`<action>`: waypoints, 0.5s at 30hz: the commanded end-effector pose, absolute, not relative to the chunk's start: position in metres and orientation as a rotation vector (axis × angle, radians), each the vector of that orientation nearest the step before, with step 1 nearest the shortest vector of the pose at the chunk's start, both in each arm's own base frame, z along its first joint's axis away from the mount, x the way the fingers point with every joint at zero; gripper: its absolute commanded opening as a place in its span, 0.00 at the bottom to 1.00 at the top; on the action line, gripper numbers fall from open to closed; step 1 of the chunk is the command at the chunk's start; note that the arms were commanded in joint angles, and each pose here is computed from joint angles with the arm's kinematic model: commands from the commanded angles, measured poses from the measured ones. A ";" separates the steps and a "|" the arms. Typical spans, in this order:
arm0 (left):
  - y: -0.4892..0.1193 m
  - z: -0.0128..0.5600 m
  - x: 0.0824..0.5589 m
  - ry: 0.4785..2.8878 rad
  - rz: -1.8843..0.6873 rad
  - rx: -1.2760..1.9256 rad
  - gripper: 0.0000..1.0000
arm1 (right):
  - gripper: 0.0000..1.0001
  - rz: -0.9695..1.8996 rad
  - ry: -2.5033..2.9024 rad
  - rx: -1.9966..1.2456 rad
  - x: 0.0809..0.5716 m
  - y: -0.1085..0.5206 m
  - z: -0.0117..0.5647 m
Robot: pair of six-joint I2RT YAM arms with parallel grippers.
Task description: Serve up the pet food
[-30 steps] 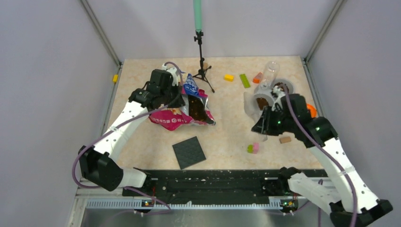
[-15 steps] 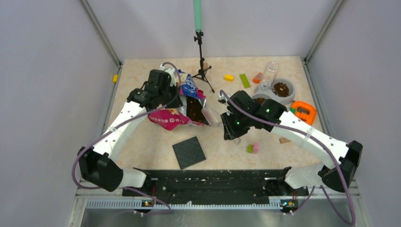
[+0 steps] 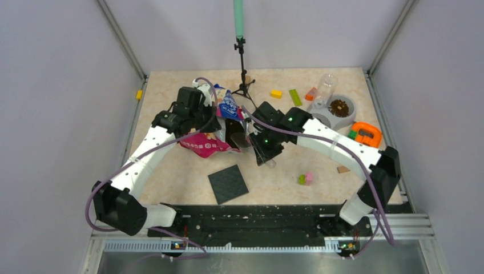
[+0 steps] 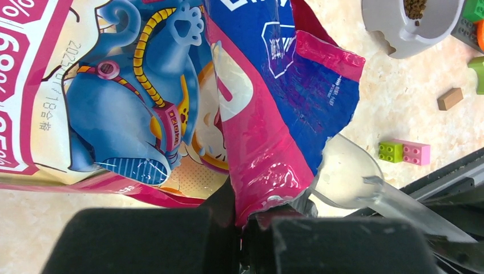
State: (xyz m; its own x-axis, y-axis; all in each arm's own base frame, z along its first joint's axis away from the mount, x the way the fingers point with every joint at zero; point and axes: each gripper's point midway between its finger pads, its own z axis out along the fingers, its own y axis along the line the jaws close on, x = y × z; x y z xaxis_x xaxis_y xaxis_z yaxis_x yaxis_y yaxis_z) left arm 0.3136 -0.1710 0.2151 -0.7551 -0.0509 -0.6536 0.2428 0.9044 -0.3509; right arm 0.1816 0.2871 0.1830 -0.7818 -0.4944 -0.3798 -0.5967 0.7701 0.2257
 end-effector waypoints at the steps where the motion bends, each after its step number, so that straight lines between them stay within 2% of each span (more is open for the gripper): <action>1: -0.172 0.251 0.322 2.208 -0.598 0.173 0.00 | 0.00 0.444 2.673 -0.789 0.200 0.303 0.190; 15: -0.177 0.245 0.303 2.212 -0.669 0.214 0.00 | 0.00 0.427 2.957 -0.733 0.211 0.330 0.138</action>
